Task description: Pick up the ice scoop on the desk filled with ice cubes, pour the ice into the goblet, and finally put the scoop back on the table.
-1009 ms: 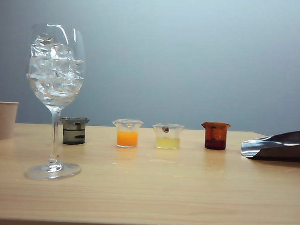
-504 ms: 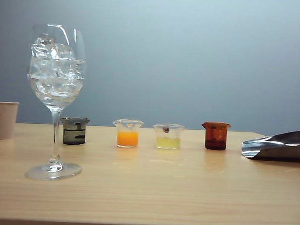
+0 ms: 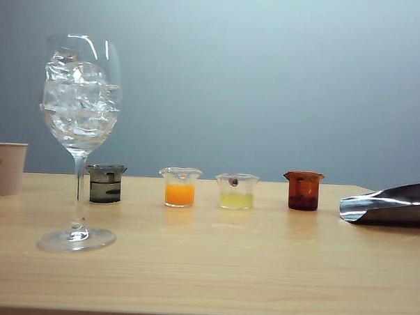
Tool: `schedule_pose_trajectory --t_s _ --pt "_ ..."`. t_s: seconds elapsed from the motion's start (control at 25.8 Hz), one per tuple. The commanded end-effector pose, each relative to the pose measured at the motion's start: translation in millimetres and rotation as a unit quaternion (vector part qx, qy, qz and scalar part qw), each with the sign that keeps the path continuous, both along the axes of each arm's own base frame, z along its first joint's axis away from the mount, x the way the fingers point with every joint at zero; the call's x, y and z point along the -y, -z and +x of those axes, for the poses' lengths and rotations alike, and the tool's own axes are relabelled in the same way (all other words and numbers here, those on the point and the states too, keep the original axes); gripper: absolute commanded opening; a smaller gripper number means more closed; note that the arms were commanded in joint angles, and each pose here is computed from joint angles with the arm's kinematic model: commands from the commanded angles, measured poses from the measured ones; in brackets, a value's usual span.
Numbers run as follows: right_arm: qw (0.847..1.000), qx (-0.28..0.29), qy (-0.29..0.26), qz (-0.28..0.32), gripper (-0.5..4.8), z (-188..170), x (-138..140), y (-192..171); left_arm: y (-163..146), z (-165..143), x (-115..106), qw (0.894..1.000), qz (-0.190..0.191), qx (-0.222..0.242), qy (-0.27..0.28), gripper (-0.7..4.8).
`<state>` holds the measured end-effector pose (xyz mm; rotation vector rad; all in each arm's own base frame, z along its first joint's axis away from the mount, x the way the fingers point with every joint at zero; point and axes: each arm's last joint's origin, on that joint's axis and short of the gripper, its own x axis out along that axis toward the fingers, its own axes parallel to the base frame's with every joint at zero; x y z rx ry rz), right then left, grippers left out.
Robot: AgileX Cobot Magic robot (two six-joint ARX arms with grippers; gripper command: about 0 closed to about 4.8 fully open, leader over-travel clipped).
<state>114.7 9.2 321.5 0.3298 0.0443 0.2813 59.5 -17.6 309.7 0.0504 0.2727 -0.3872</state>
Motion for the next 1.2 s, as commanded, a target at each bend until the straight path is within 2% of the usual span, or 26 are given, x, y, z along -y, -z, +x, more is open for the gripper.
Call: schedule_pose_trajectory --t_s 0.04,0.12,0.19,0.27,0.35,0.54,0.74,0.78,0.93,1.01,1.2 --pt "0.997 0.028 0.053 -0.049 -0.09 -16.9 0.7 -3.3 -2.1 -7.8 -8.1 0.998 -0.004 0.028 -0.063 -0.05" --pt "0.995 0.04 0.06 -0.072 -0.09 -24.8 0.4 -0.5 -1.8 -14.6 -10.7 0.995 -0.004 0.045 -0.087 -0.05" --pt "0.994 0.039 0.061 -0.078 -0.09 -26.3 0.5 6.5 0.5 -21.9 -11.2 0.994 -0.007 0.061 -0.089 -0.05" --pt "0.993 0.022 0.072 -0.085 -0.09 -23.2 1.0 29.3 11.2 -26.4 -11.5 0.994 -0.008 0.07 -0.089 -0.05" --pt "0.991 0.018 0.097 -0.086 -0.09 -17.9 2.1 44.8 23.8 -25.1 -11.4 0.993 -0.008 0.074 -0.089 -0.05" --pt "0.991 0.038 0.098 -0.083 -0.09 -5.6 1.3 74.6 56.6 -12.9 -10.7 0.993 -0.01 0.083 -0.088 -0.05" --pt "0.991 -0.002 0.101 -0.089 -0.09 0.9 1.4 108.7 109.8 9.9 -9.7 0.996 0.001 0.004 -0.088 -0.05" --pt "0.991 -0.01 0.1 -0.091 -0.09 1.3 1.3 114.5 124.8 14.0 -9.6 0.996 0.005 -0.02 -0.089 -0.05" --pt "0.99 -0.026 0.102 -0.093 -0.01 1.8 1.5 126.7 156.8 20.5 -9.3 0.994 0.011 -0.069 -0.089 -0.05" --pt "0.989 -0.037 0.105 -0.095 0.33 1.9 1.7 132.3 159.4 25.3 -9.1 0.995 0.008 -0.041 -0.091 -0.05" --pt "0.987 -0.069 0.1 -0.101 0.36 1.0 1.5 140.5 158.3 29.6 -8.7 0.996 0.002 -0.002 -0.088 -0.05"
